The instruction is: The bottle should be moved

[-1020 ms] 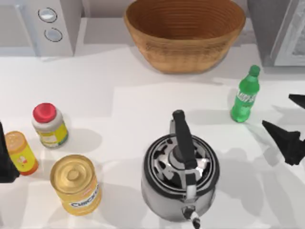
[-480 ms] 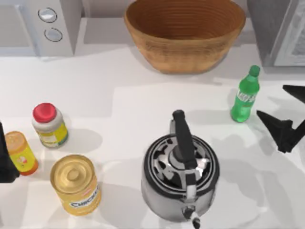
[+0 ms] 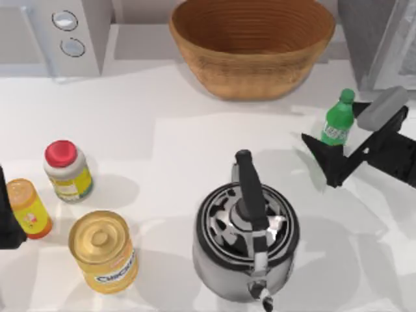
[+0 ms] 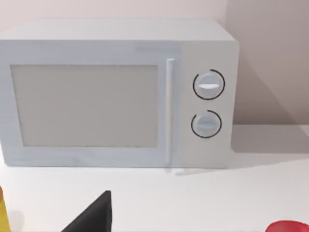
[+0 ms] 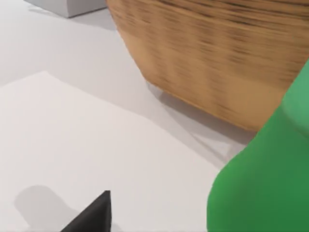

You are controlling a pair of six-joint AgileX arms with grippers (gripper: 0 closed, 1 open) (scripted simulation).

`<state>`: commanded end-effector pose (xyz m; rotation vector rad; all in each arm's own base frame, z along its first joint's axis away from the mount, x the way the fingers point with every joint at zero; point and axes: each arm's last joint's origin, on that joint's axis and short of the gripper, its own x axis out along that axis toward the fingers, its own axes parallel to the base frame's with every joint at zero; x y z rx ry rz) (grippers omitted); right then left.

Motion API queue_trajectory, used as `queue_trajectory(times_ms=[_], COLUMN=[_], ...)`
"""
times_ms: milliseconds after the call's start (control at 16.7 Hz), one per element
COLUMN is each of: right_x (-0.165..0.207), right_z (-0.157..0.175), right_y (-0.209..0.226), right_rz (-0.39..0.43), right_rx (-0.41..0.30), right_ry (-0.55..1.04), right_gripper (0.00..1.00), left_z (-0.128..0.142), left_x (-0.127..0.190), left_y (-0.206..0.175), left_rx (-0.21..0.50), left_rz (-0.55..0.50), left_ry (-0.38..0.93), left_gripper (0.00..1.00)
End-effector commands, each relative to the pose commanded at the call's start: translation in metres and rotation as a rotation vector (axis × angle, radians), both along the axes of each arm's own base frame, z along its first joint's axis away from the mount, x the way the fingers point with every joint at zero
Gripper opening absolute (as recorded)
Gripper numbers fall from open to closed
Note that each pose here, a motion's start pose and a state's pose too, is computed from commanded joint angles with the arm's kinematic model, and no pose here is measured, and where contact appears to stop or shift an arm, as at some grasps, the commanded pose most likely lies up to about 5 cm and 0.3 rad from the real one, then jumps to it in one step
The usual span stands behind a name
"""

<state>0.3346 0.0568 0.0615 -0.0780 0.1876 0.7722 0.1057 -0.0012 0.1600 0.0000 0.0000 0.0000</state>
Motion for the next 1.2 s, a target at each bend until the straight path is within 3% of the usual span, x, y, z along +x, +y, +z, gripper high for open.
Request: queue_trajectory(times_ms=[300, 1080, 1200], right_x=[0.0013, 0.0013, 0.0013], right_z=[-0.0013, -0.0013, -0.0013], right_y=[0.0030, 0.0030, 0.0030], right_rz=[0.000, 0.000, 0.000], right_rx=[0.000, 0.000, 0.000], right_ry=[0.002, 0.002, 0.002], right_gripper=[1.00, 0.02, 0.00], left_z=[0.0000, 0.0000, 0.0000], left_x=[0.0000, 0.0000, 0.0000], left_y=[0.0000, 0.0000, 0.0000], left_rx=[0.000, 0.000, 0.000], left_rz=[0.000, 0.000, 0.000], left_ry=[0.000, 0.000, 0.000], left_gripper=[1.00, 1.00, 1.00])
